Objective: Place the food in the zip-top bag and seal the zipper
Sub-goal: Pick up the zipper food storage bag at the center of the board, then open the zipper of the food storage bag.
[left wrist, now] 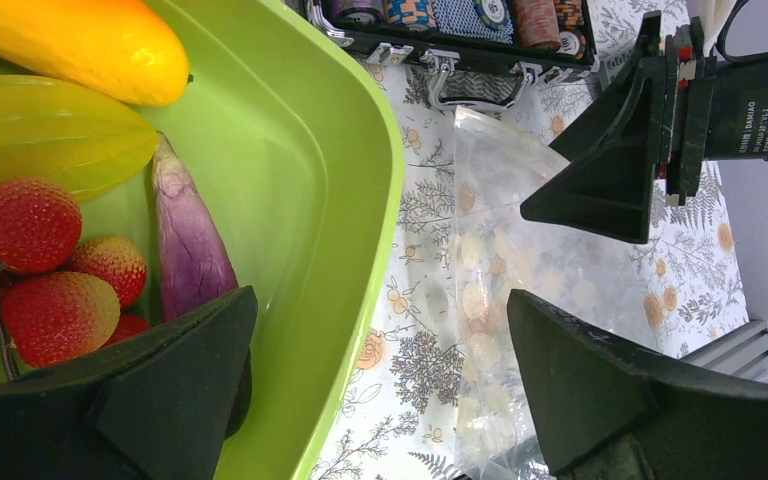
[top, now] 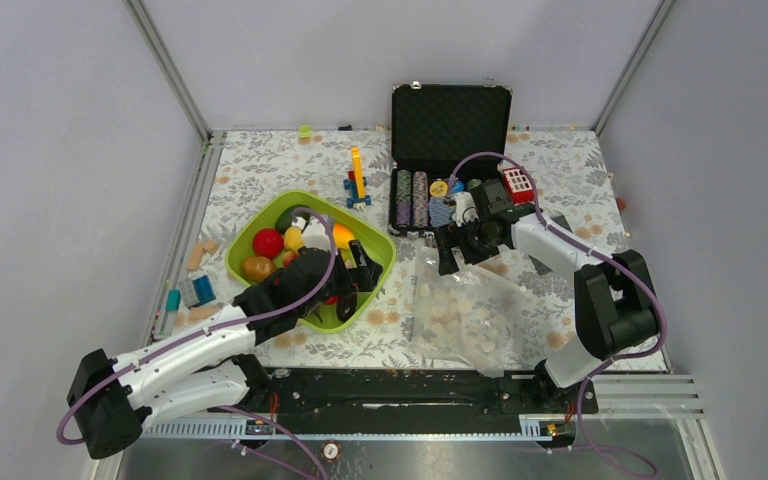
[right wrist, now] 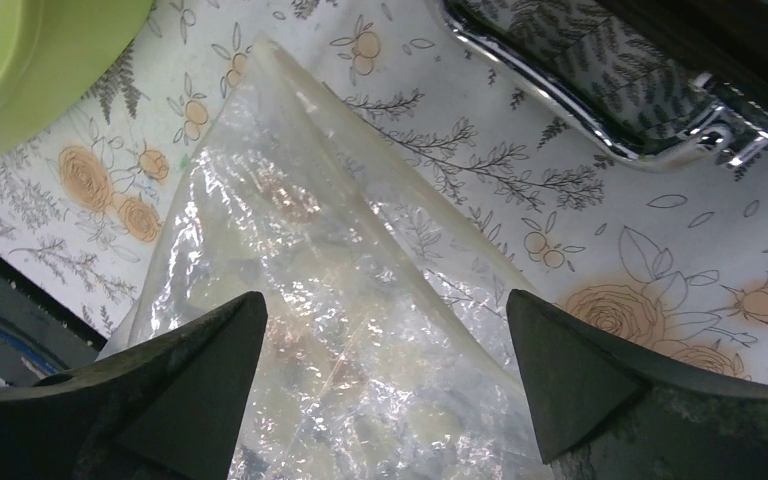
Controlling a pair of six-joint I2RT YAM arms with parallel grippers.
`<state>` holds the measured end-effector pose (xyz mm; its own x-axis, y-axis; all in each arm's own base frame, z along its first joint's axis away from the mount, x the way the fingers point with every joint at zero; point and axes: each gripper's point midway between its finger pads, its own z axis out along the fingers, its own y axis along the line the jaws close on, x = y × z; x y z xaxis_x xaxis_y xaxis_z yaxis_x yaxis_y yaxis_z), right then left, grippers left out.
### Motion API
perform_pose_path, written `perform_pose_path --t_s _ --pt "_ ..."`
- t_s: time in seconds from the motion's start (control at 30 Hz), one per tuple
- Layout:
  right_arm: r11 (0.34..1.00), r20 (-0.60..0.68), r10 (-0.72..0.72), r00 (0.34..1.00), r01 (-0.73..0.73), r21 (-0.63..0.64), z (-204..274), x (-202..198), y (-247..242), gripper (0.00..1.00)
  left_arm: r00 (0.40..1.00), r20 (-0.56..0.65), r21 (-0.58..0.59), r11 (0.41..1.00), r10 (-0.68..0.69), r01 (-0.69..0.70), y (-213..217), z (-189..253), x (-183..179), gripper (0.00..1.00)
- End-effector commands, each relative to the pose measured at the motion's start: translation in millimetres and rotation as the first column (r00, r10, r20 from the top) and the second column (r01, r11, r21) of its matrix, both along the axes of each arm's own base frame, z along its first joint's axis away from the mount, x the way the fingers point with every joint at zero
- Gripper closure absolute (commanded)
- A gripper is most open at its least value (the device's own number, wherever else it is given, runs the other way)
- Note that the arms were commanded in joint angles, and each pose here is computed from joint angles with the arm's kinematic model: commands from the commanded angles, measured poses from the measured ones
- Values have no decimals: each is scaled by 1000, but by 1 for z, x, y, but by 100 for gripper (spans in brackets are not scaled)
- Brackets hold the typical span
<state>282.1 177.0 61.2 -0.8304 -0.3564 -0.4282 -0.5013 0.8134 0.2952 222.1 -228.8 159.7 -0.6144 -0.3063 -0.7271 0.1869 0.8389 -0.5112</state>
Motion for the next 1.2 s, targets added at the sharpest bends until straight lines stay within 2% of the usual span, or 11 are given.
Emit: perform_pose_path --t_s 0.0,0.07,0.13,0.27,0.3,0.33,0.53,0.7,0.83,0.93,1.17 --pt "994 -40 85 996 -82 79 8 -12 16 4 999 40 -63 998 -14 16 -10 22 4 1" --pt "991 -64 101 993 -95 93 9 -15 18 12 999 45 -68 997 -27 30 -13 23 4 1" --pt "987 -75 125 989 -116 114 14 -19 21 27 999 45 -64 998 -21 24 -12 22 4 1" --pt "976 -66 160 985 -148 162 24 -27 27 85 999 42 -61 998 -29 32 -13 21 4 1" --pt "970 -61 174 983 -161 183 29 -31 29 96 998 45 -64 997 -34 37 -14 22 3 1" --pt "961 -53 192 980 -177 211 34 -35 32 100 998 45 -58 997 -38 41 -13 22 3 1" --pt "911 127 283 951 -308 275 82 -55 47 100 997 66 -63 997 -39 43 -9 33 1 1" --pt "891 338 342 877 -417 180 126 -67 53 100 995 84 -47 997 -50 54 -5 60 -2 1" --pt "756 527 544 652 -654 30 152 -97 60 100 995 97 -23 999 -36 39 6 93 -4 1" --pt "602 606 650 459 -797 -41 161 -120 62 100 993 90 -31 996 -76 79 9 114 -16 1" --pt "282 518 846 126 -930 -236 174 -151 63 100 946 134 -62 950 -295 305 -17 142 -40 1"
